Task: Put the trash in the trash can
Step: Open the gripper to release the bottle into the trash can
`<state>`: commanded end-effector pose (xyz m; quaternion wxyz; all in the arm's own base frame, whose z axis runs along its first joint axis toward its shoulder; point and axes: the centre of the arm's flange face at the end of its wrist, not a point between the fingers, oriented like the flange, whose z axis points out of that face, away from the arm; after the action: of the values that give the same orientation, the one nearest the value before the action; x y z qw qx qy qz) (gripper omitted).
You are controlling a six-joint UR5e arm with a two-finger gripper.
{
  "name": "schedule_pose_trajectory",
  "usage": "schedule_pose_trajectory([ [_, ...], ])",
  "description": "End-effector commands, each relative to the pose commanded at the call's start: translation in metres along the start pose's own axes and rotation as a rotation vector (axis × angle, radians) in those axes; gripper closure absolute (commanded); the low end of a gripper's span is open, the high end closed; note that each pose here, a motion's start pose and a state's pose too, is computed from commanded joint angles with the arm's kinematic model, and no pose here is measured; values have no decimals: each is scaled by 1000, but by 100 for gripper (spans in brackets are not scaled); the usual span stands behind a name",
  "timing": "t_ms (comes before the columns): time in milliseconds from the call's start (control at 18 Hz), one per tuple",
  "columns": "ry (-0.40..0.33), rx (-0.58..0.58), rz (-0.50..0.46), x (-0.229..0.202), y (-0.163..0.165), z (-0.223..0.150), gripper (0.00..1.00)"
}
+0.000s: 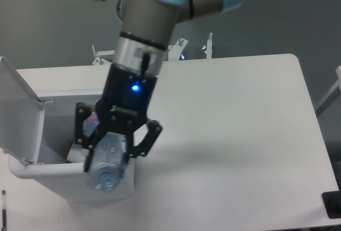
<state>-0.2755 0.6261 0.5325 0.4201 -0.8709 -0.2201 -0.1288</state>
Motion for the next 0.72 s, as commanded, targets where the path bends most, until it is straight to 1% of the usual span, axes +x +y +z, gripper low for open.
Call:
schedule_pose_trajectory([
  [56,3,-1,10,3,0,1,13],
  [111,4,-1,17,4,1,2,0],
  [333,5,11,26,7,-4,-4,0],
  [500,-8,28,23,-1,-11,-12,0],
  [611,-33,59,17,-19,-23,-29,0],
  [722,-69,98,34,-34,-33,-55,0],
])
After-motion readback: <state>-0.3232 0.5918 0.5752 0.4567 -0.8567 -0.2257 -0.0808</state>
